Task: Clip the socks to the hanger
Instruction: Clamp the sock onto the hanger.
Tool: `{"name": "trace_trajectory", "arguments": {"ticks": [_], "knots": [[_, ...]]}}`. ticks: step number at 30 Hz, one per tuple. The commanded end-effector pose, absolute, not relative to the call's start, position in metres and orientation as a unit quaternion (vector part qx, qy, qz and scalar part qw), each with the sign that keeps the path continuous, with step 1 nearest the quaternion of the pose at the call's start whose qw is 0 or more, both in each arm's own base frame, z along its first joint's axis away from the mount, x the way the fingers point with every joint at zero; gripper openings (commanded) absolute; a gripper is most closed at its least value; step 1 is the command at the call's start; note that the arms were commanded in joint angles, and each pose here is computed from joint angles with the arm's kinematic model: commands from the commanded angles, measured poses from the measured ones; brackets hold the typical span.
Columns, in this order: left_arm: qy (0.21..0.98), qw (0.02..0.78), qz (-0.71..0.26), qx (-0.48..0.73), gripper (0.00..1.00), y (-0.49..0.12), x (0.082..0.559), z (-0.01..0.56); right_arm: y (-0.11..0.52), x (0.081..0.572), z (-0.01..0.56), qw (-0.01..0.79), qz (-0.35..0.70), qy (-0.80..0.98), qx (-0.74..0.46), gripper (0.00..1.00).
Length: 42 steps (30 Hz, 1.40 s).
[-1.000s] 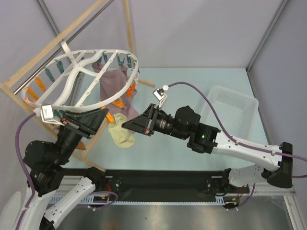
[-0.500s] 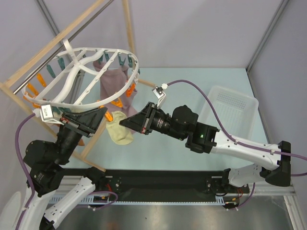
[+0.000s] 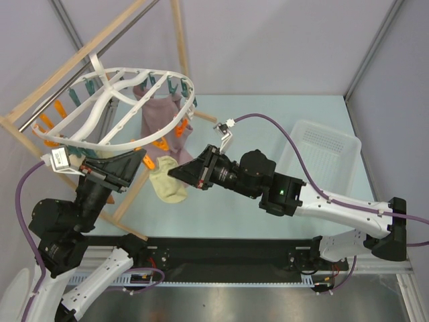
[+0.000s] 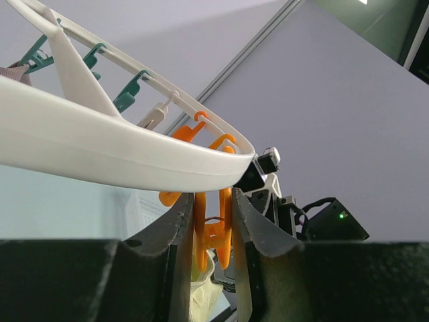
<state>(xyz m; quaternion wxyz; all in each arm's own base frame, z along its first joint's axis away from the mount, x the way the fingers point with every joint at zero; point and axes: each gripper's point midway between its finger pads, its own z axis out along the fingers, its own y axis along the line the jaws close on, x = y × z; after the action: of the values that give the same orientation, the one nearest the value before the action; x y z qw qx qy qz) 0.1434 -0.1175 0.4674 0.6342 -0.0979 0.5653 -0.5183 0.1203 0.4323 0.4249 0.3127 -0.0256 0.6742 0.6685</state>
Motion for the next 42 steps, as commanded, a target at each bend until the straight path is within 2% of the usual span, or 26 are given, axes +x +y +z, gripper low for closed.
{"name": "trace_trajectory", "arguments": {"ticks": [1,42], "knots": [[0.552,0.636,-0.529,-0.109,0.0,-0.115,0.143,0.481,0.427,0.122,0.448,0.334,0.678,0.655,-0.02,0.0],[0.561,0.638,-0.519,-0.092,0.0,-0.122,0.149,0.469,0.442,0.113,0.476,0.31,0.715,0.626,-0.038,0.0]]}}
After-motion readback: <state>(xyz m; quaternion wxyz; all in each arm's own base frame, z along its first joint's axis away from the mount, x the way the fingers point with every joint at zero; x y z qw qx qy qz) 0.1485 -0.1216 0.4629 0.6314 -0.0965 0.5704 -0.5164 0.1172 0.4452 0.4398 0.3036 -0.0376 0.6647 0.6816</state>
